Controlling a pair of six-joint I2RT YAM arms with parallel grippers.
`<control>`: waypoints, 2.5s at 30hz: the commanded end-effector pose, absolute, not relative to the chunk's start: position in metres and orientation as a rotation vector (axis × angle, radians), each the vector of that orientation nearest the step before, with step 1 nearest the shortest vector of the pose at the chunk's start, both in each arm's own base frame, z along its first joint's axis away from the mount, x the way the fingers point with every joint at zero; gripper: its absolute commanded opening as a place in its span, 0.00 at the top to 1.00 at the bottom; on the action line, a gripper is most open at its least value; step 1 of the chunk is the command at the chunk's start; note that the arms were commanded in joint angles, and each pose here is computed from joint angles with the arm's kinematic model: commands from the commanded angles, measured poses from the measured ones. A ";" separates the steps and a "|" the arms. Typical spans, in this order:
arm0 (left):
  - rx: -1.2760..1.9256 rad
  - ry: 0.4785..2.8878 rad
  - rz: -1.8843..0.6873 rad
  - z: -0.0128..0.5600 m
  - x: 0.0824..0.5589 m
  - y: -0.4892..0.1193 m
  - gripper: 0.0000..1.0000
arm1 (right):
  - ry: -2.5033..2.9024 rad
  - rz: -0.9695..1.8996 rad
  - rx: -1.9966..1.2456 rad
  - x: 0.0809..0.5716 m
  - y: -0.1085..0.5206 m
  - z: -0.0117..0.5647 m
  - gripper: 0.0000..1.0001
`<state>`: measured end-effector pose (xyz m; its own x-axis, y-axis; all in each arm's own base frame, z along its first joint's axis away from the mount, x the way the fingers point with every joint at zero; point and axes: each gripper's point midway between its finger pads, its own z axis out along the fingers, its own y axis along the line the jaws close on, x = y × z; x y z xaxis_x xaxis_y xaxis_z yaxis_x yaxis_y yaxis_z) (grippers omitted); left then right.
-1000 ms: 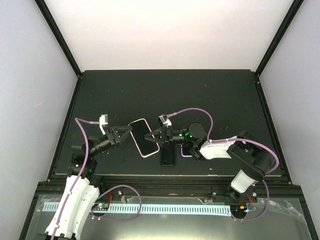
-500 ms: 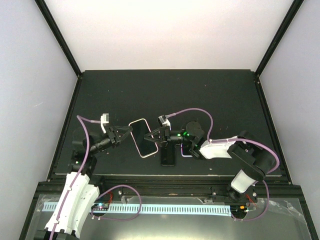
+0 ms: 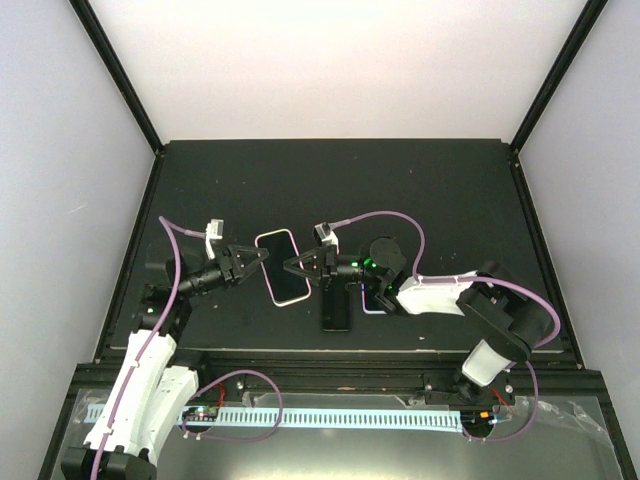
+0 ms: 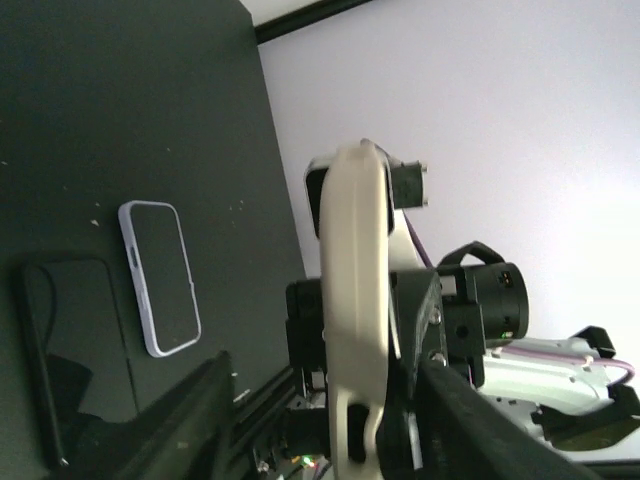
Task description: Put the phone into the phone case
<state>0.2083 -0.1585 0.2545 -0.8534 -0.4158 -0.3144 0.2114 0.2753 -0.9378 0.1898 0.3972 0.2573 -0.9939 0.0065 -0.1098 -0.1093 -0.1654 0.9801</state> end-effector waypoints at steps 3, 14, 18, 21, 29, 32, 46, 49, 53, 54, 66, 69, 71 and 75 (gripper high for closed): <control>-0.048 2.026 -1.744 0.260 0.180 -0.169 0.37 | 1.706 2.373 -0.033 0.213 0.391 0.313 0.87; -0.029 1.965 -1.809 0.261 0.167 -0.170 0.44 | 1.706 2.336 0.046 0.228 0.395 0.308 0.87; -0.034 1.979 -1.816 0.257 0.170 -0.171 0.52 | 1.717 2.322 0.057 0.230 0.395 0.304 0.87; -0.053 1.992 -1.796 0.253 0.176 -0.170 0.69 | 1.730 2.310 0.068 0.231 0.396 0.300 0.84; -0.076 2.103 -1.672 0.243 0.187 -0.167 0.98 | 1.838 2.229 0.040 0.230 0.400 0.279 0.69; -0.077 2.137 -1.594 0.241 0.191 -0.164 0.98 | 1.894 2.182 0.013 0.228 0.402 0.271 0.69; -0.054 2.115 -1.586 0.241 0.199 -0.165 0.61 | 1.912 2.188 -0.047 0.215 0.397 0.264 0.87; -0.048 2.114 -1.585 0.240 0.205 -0.165 0.55 | 1.923 2.191 -0.072 0.211 0.396 0.262 0.87; -0.063 2.120 -1.538 0.238 0.213 -0.162 0.56 | 1.928 2.197 -0.120 0.205 0.398 0.262 0.86; -0.074 2.122 -1.523 0.236 0.215 -0.161 0.56 | 1.932 2.195 -0.134 0.203 0.398 0.262 0.86; -0.132 2.133 -1.472 0.228 0.227 -0.156 0.87 | 2.026 2.122 -0.194 0.198 0.402 0.239 0.81; -0.140 2.153 -1.462 0.223 0.228 -0.156 0.95 | 2.048 2.090 -0.189 0.200 0.401 0.234 0.76; -0.147 2.162 -1.450 0.220 0.229 -0.155 0.98 | 2.062 2.067 -0.189 0.201 0.401 0.230 0.71; -0.156 2.184 -1.437 0.212 0.233 -0.155 0.98 | 2.079 2.039 -0.171 0.205 0.397 0.224 0.63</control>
<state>0.2211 -0.1587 0.2031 -0.8902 -0.3561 -0.2843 0.1352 0.3894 -0.9111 0.2062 0.4022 0.2033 -0.9829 0.0649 -0.1722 -0.1679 0.0665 0.9836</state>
